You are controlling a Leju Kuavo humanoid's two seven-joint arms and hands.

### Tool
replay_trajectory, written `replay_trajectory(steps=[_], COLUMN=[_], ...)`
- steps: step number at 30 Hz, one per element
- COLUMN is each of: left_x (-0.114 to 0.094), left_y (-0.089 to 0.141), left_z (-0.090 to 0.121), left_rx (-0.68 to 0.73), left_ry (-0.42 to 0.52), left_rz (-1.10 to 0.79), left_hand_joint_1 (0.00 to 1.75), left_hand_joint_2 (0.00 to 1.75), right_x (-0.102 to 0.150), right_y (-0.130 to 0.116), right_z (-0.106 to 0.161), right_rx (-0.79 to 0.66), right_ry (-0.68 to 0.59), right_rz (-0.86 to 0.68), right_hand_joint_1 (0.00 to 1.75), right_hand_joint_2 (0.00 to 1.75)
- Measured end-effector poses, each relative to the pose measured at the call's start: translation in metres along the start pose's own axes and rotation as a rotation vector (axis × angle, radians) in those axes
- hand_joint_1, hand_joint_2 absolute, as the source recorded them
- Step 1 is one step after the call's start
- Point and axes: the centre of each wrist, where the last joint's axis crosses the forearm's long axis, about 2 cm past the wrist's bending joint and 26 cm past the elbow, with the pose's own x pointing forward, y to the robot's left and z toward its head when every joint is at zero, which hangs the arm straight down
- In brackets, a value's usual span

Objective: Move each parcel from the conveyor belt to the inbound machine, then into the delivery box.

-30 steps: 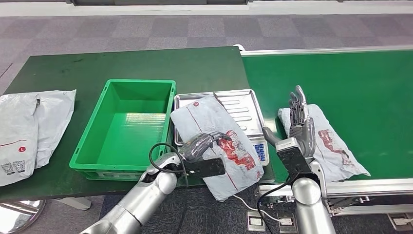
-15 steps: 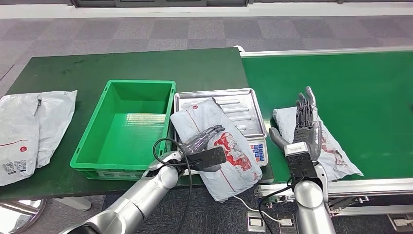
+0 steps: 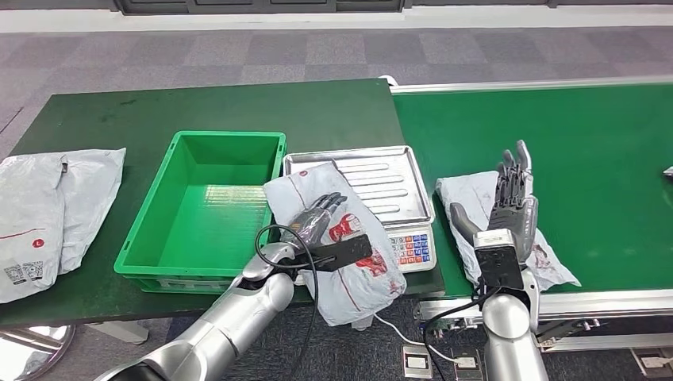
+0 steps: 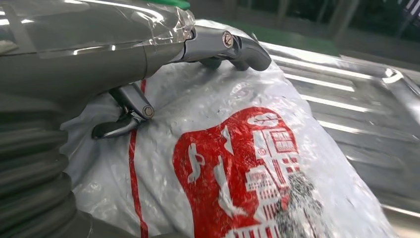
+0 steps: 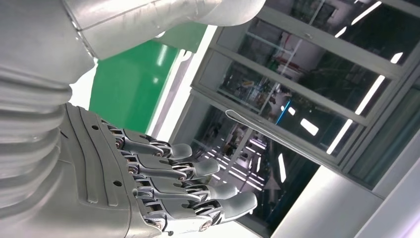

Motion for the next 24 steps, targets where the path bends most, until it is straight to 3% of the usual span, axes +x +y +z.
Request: replay_trajectory(steps=[5,13,24], left_x=[-0.001,0.012,0.019], left_y=[-0.003,0.012,0.024], left_z=[0.003,0.017,0.026], left_rx=[0.072,0.457,0.545], left_ry=[-0.031,-0.371,-0.426], left_rz=[-0.062,0.045,0.078], left_hand_joint_1=[0.00,0.00,0.00], left_hand_joint_2=[1.75,1.75,1.75], right_x=[-0.001,0.000,0.000], right_y=[-0.002,-0.002,-0.002], right_z=[0.001,0.000,-0.005], right_rx=[-0.006,-0.004,-0.013], right_ry=[0.006,0.009,0.000], right_rz=[0.009,0.001,-0.006], right_hand_joint_1=[0.00,0.00,0.00], right_hand_joint_2=[1.75,1.75,1.75])
